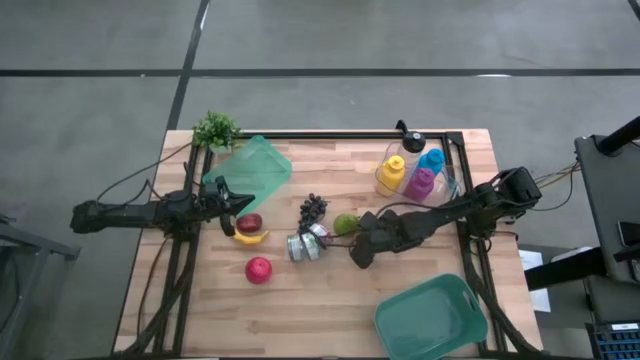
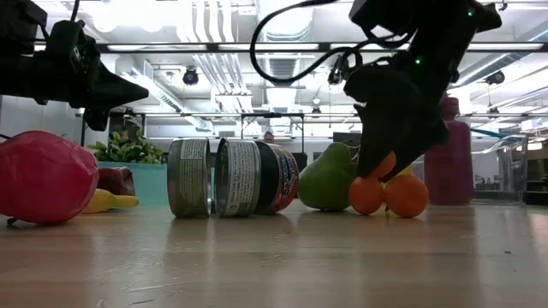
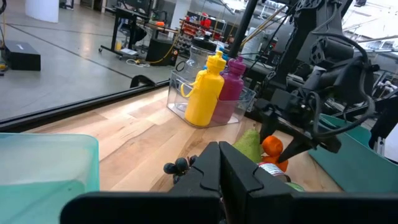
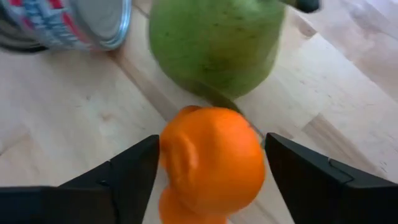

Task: Pick & Place Food Item
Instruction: Put the orange tangerines into the dark green bin

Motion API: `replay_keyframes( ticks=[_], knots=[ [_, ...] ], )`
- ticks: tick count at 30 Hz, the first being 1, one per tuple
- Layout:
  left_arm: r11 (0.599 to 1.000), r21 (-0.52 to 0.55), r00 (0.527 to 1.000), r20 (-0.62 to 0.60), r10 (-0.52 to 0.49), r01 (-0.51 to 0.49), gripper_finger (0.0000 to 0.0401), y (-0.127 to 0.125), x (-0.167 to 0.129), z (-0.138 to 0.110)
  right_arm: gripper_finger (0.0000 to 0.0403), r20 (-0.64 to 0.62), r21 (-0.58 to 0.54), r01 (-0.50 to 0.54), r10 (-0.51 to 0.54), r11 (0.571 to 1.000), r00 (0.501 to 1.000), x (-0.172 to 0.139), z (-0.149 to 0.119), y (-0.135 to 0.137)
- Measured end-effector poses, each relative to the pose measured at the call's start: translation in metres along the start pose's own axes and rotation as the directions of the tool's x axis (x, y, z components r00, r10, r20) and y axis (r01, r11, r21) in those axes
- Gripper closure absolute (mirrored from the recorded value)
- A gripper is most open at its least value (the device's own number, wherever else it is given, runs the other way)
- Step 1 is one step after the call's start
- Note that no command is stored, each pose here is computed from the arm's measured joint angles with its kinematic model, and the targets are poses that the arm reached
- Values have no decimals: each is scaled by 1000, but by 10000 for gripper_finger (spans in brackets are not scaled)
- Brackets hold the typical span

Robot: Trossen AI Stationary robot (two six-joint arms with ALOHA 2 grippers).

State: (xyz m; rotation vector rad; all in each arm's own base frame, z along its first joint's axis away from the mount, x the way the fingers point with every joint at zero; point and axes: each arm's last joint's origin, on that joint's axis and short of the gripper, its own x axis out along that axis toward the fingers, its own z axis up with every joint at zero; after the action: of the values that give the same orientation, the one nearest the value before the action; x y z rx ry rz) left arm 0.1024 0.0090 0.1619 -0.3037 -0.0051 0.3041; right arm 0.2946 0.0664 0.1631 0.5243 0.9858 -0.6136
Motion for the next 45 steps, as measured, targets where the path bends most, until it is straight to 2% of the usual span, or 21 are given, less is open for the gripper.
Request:
replay_keyframes(
  ticks=[7,14,23,28,33,39,45],
  knots=[
    [1000,0,1000,0,0,0,400,0,0,0,192,-3,29,6,-6,1000,1000,1,-2,-1],
    [1000,0,1000,0,0,0,400,0,0,0,240,-2,32,4,-4,999,1000,1,-1,-1],
    [1000,0,1000,0,0,0,400,0,0,0,250,-12,34,-7,8,999,1000,-1,-1,0],
    [1000,0,1000,0,0,0,400,0,0,0,250,-11,42,-56,56,998,998,-18,5,1],
    [1000,0,1000,0,0,0,400,0,0,0,250,-41,84,-160,164,984,986,-47,14,-1],
    [1000,0,1000,0,0,0,400,0,0,0,249,-55,182,-302,316,936,947,-91,21,-12],
    [1000,0,1000,0,1,-1,400,0,0,0,249,-42,106,-471,477,876,878,-133,22,-26]
  ],
)
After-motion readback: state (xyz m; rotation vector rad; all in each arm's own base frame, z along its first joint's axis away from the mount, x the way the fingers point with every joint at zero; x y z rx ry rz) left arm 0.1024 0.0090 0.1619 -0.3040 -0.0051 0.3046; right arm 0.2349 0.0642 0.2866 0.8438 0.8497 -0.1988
